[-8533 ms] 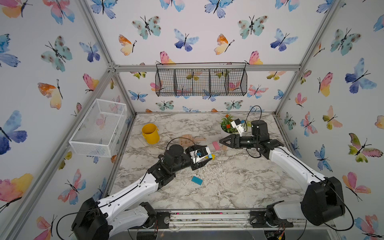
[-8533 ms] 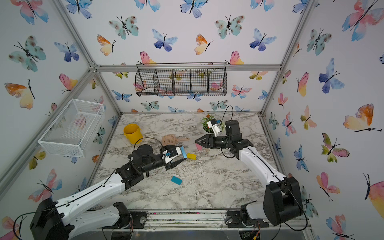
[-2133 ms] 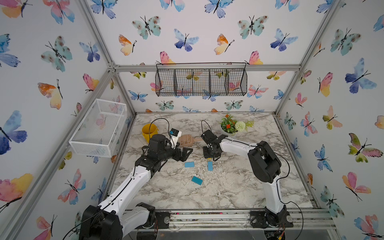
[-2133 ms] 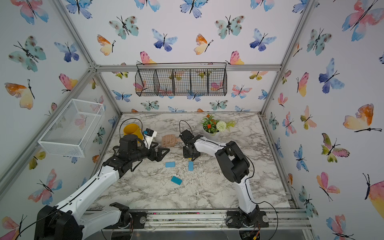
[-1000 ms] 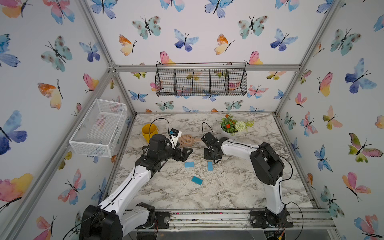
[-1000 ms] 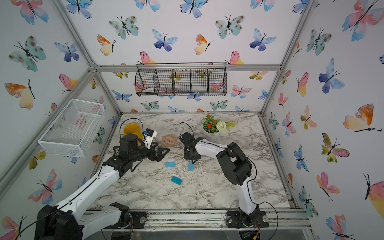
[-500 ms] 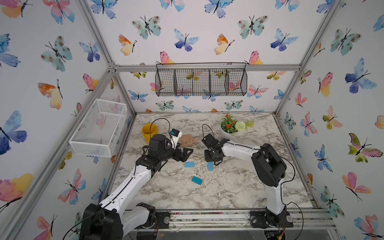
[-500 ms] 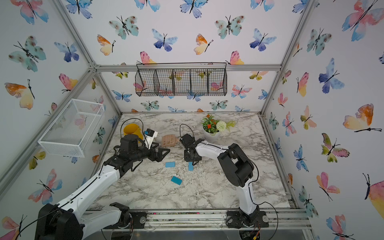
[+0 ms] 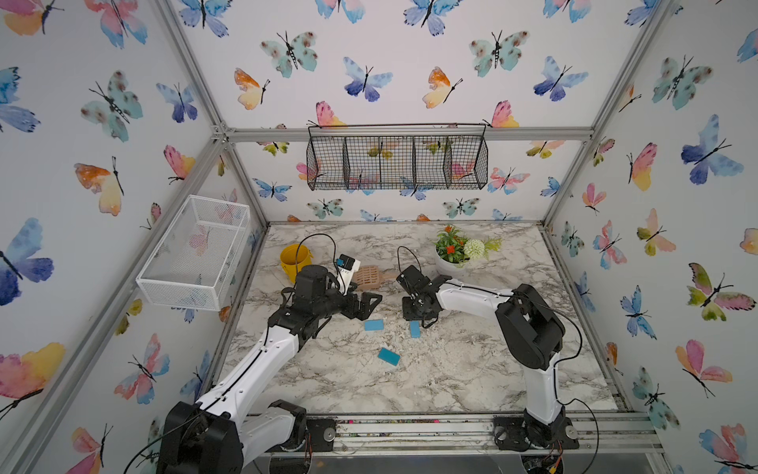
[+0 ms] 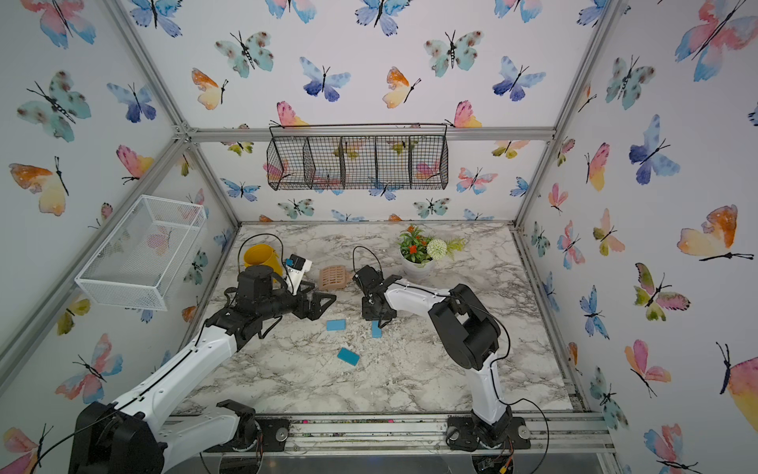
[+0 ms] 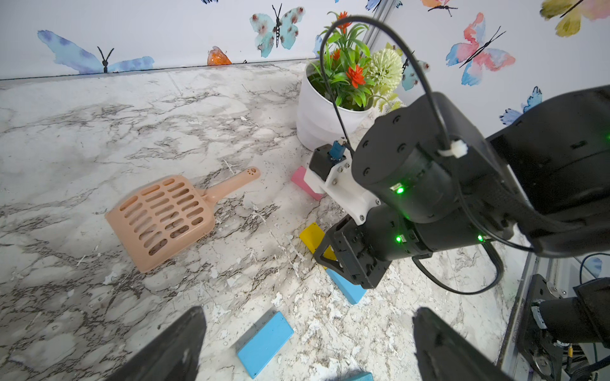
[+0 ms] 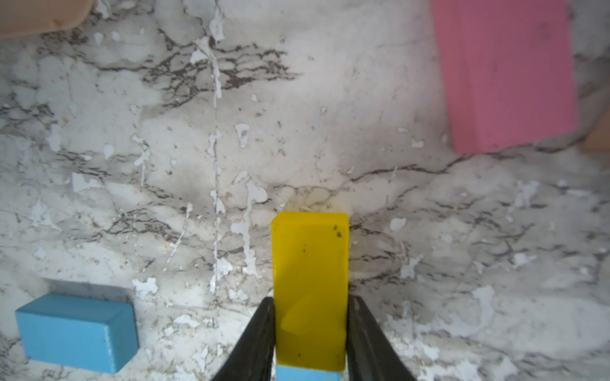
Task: Assemble the letter c with building blocks
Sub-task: Assemble the building block at the center of the board.
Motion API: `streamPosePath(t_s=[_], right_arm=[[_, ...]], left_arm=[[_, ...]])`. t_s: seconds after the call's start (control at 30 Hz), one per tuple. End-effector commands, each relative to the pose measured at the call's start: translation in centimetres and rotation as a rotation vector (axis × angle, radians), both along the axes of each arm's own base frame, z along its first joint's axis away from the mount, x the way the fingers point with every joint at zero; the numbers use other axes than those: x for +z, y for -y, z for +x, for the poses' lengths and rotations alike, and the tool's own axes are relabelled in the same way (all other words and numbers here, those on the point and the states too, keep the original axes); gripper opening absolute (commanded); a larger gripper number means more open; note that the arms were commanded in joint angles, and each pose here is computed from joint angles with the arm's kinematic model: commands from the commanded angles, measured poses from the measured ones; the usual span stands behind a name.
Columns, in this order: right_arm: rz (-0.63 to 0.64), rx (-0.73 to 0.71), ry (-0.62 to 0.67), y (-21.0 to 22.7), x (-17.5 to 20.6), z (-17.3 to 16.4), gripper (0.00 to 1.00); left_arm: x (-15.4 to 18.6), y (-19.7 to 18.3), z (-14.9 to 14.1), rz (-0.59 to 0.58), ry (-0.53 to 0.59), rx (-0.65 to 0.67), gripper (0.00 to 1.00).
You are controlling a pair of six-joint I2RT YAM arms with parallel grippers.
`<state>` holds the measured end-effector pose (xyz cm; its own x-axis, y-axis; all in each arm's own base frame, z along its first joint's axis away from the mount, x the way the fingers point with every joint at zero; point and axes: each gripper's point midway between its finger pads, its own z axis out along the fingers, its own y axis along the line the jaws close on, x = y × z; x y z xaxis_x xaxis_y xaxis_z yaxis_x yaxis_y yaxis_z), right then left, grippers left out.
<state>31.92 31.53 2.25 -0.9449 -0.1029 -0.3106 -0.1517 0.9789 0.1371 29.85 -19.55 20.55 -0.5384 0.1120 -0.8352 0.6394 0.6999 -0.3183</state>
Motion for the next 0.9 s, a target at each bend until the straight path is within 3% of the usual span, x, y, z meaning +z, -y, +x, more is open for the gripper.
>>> streamPosePath(t_s=[0.0, 0.67, 0.87], right_arm=[[-0.003, -0.011, 0.001, 0.1, 0.7, -0.4, 0.38], [-0.038, -0.008, 0.033, 0.2, 1.8, -0.6, 0.47], [-0.036, -0.003, 0.081, 0.7, 3.8, -0.3, 0.48]], left_arm=[[0.4, 0.4, 0.0, -0.015, 0.008, -0.022, 0.98], [0.4, 0.4, -0.1, -0.015, 0.01, -0.021, 0.98], [-0.2, -0.5, 0.7, 0.015, 0.006, 0.047, 0.98]])
